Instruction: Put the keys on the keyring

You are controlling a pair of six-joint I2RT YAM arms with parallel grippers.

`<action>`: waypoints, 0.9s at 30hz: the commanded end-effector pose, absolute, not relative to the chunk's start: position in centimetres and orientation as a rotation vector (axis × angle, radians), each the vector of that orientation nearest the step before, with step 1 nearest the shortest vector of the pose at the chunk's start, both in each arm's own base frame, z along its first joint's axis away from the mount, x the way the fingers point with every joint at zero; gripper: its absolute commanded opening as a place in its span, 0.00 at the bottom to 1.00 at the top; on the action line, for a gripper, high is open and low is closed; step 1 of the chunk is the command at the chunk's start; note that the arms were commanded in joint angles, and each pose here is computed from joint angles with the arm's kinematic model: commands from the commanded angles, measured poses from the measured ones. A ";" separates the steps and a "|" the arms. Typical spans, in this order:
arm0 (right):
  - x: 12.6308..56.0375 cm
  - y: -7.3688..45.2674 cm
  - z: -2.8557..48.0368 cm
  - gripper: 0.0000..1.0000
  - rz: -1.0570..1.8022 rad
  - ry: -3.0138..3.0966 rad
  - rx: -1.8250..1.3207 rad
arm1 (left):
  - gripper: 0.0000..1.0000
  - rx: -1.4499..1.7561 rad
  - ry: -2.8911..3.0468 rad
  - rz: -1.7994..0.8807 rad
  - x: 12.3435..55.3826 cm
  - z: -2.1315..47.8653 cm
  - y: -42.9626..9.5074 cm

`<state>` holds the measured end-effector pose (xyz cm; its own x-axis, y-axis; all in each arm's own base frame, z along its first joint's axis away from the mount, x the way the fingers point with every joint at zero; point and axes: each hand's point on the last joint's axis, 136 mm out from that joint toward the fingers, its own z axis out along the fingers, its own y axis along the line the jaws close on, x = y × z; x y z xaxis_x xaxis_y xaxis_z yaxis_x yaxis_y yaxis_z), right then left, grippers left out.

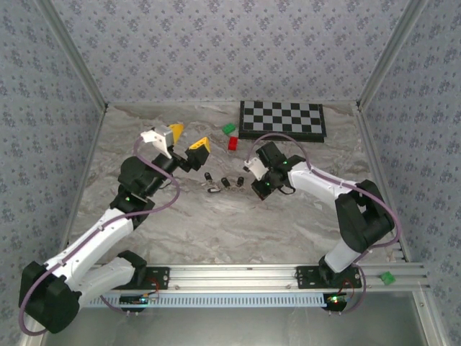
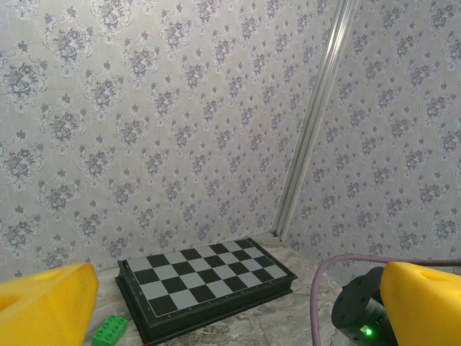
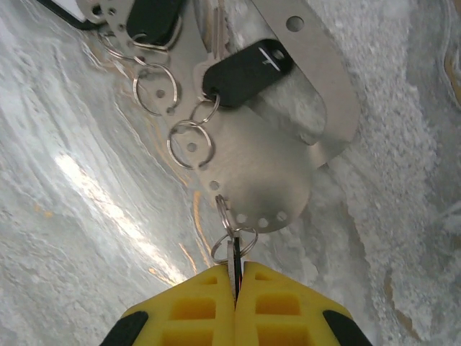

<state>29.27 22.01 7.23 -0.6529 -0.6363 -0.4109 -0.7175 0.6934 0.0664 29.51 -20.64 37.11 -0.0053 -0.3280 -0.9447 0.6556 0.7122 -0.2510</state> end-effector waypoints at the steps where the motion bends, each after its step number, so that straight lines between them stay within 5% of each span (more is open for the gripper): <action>1: 28.5 20.6 6.5 0.00 0.241 2.606 -1.056 | 1.00 0.292 1.324 -0.818 29.3 38.2 -20.6; 27: 23.8 18.8 3.2 0.06 0.222 2.877 -0.987 | 1.00 0.284 1.333 -0.819 29.8 37.9 -20.6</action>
